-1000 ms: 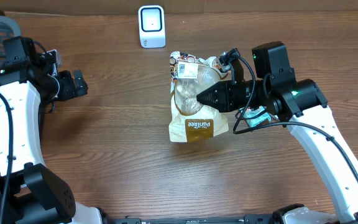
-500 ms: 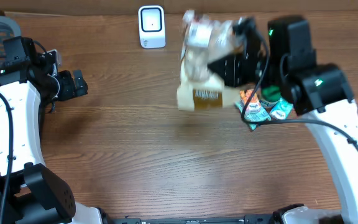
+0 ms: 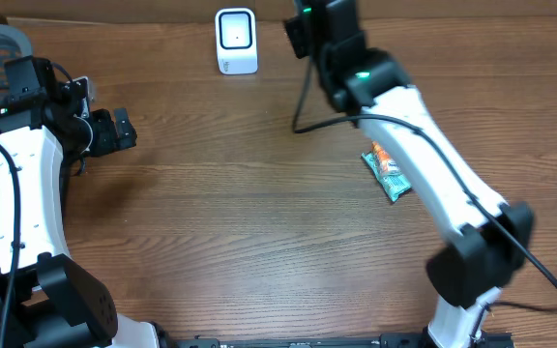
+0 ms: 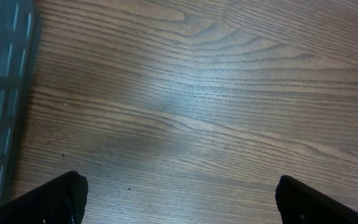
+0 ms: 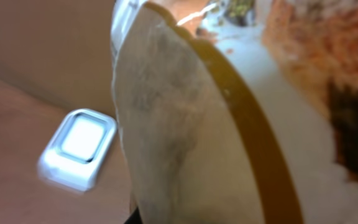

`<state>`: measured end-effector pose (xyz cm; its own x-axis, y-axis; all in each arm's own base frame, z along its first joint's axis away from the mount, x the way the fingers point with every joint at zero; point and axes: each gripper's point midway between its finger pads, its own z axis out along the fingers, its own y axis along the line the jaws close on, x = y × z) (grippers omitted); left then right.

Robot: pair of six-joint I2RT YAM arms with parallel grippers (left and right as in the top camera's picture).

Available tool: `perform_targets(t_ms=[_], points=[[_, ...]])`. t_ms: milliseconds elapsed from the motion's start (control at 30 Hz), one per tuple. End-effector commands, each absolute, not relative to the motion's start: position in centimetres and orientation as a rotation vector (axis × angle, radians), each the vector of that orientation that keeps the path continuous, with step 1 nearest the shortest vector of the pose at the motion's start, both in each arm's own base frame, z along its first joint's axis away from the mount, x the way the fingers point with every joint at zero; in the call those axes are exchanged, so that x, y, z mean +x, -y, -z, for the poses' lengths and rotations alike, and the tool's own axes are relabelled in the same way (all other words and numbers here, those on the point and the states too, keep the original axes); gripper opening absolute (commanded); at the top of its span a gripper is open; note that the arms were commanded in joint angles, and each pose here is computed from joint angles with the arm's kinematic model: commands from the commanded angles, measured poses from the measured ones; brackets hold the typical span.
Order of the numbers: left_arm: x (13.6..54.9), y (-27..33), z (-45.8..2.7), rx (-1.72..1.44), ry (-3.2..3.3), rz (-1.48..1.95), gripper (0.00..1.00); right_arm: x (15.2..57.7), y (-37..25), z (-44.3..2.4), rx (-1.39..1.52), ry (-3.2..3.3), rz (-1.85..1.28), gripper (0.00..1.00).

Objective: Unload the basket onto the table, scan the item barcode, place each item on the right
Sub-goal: 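Hold the bag in front of the scanner window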

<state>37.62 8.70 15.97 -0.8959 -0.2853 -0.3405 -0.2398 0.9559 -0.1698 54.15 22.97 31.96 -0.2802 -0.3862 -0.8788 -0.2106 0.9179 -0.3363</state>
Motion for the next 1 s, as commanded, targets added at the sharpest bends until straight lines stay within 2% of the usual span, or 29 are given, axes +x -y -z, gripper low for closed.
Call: perform_targets(t_ms=[0, 267, 533, 967], points=[[37.8, -8.6, -16.0, -0.376, -2.741, 0.169, 1.00, 56.6, -21.9, -32.0, -0.557, -1.751, 0.549, 0.04], [37.8, -8.6, -16.0, -0.376, -2.741, 0.168, 1.00, 61.1, -25.2, -25.4, -0.826, -1.573, 0.813, 0.04], [37.8, -8.6, -16.0, -0.376, -2.741, 0.168, 1.00, 62.2, -27.5, -17.9, -1.044, -1.509, 0.974, 0.04], [37.8, -8.6, -16.0, -0.376, -2.741, 0.168, 1.00, 61.9, -28.9, -16.8, -1.054, -1.497, 0.962, 0.04]])
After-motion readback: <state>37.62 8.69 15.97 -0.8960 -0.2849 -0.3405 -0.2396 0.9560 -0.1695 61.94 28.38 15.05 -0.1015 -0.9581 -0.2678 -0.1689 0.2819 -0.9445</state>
